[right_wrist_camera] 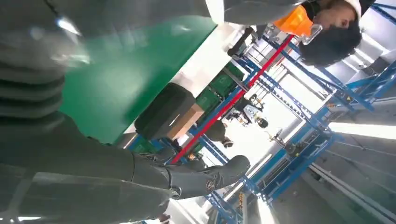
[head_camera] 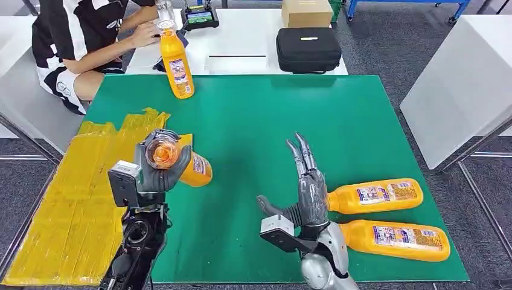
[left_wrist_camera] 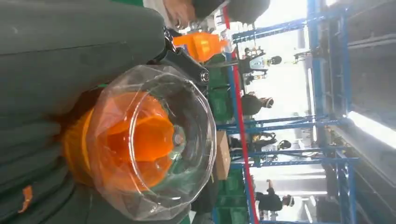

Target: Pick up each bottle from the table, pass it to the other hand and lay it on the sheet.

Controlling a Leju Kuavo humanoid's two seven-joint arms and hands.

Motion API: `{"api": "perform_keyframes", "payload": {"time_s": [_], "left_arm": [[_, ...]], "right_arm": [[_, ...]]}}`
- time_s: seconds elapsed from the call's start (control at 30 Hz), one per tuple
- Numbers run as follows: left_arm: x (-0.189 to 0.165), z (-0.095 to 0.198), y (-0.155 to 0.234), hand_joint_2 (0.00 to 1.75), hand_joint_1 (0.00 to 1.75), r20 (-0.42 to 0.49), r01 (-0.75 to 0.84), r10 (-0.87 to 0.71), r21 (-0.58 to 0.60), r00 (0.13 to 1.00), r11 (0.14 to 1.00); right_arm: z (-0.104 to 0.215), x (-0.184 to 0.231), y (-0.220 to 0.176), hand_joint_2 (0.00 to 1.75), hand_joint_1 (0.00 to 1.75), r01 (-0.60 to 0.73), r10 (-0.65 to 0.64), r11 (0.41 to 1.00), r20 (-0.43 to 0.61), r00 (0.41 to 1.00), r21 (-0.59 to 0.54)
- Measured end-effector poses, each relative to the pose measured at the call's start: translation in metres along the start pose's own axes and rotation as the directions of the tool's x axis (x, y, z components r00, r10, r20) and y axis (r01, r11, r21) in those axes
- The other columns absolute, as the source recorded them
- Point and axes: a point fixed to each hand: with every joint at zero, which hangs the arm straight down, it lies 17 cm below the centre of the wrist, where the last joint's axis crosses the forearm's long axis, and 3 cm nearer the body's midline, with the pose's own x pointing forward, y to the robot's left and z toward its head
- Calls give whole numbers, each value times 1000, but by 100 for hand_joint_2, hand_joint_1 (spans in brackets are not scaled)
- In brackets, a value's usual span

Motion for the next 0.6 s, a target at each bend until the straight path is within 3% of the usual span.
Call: {"api": "perform_keyframes", "payload": {"time_s": [0.37, 0.47, 0.6], "left_arm": [[21, -5, 24, 175, 175, 117, 335, -352, 144, 929, 931], [25, -9, 26, 175, 175, 133, 509, -533, 181, 835, 842], [15, -10, 5, 175, 175, 172, 754, -763, 127, 623, 645]], "right_arm": [[9, 2, 0, 175, 0, -13, 13, 1000, 1, 1000, 7], [10, 3, 0, 175, 0, -17, 17, 1000, 0, 1000, 10], [10, 3, -1, 175, 0, -21, 21, 1000, -3, 1000, 8]]}}
